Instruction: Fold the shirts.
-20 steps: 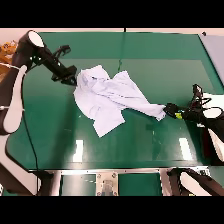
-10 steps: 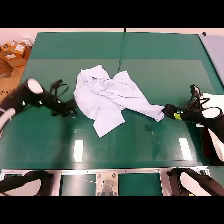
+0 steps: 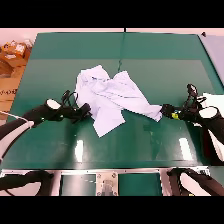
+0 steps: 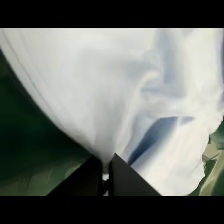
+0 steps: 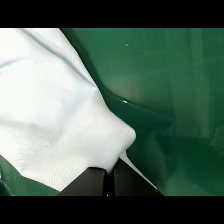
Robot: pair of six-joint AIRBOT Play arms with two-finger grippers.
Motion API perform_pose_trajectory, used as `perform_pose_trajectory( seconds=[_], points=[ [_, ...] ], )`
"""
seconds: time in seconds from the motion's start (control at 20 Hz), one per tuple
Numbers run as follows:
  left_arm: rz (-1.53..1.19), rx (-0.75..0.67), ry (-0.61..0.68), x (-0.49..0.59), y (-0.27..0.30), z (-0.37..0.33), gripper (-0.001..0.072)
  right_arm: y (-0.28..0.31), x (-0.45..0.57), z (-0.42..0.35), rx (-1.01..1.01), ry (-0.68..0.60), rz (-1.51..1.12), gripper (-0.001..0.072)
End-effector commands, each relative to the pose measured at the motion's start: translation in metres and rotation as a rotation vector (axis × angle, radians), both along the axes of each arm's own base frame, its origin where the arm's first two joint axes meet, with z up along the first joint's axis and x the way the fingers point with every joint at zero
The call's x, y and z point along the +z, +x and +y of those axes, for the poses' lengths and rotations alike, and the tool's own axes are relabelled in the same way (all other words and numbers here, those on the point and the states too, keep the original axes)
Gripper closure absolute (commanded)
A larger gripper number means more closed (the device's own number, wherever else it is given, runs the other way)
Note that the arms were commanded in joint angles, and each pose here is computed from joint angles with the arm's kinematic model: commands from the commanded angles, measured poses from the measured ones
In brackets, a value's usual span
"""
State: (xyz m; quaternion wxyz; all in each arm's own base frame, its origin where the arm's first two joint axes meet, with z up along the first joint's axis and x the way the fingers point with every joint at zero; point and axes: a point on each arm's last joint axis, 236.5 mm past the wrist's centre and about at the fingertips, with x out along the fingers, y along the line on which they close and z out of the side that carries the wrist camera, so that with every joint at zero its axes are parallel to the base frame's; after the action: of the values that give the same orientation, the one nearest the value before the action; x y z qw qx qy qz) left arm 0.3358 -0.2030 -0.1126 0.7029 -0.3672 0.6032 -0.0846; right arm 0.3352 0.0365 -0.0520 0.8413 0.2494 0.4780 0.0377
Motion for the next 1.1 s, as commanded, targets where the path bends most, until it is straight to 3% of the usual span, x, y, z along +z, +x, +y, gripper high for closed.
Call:
perform_pose_trajectory(
  seconds=[0.0,0.2,0.35,0.5,0.75,0.9,1.05],
  points=[
    [-0.045,0.007,-0.002,0.006,0.018,0.013,0.0682,0.0,0.0,0.0,0.0,-0.001,-0.001,0.0697],
    [-0.151,-0.093,-0.004,0.074,0.039,0.041,0.0685,0.008,0.011,-0.001,0.005,-0.008,-0.026,0.0697],
    [-0.424,-0.157,0.045,0.192,0.059,0.053,0.0684,0.034,0.073,0.004,0.069,-0.019,-0.13,0.0697],
    [-0.856,-0.176,0.116,0.372,0.051,0.057,0.0684,0.049,0.193,-0.01,0.147,-0.183,-0.324,0.0697],
    [-1.498,-0.179,0.268,0.624,-0.078,0.068,0.0683,-0.009,0.437,-0.047,-0.039,-0.385,-0.773,0.0697],
    [-1.697,-0.17,0.324,0.689,-0.149,0.072,0.0683,-0.082,0.542,-0.044,-0.12,-0.488,-1.031,0.0696],
    [-1.751,-0.153,0.347,0.704,-0.167,0.075,0.0683,-0.126,0.584,-0.038,-0.159,-0.552,-1.151,0.0696]
  ],
)
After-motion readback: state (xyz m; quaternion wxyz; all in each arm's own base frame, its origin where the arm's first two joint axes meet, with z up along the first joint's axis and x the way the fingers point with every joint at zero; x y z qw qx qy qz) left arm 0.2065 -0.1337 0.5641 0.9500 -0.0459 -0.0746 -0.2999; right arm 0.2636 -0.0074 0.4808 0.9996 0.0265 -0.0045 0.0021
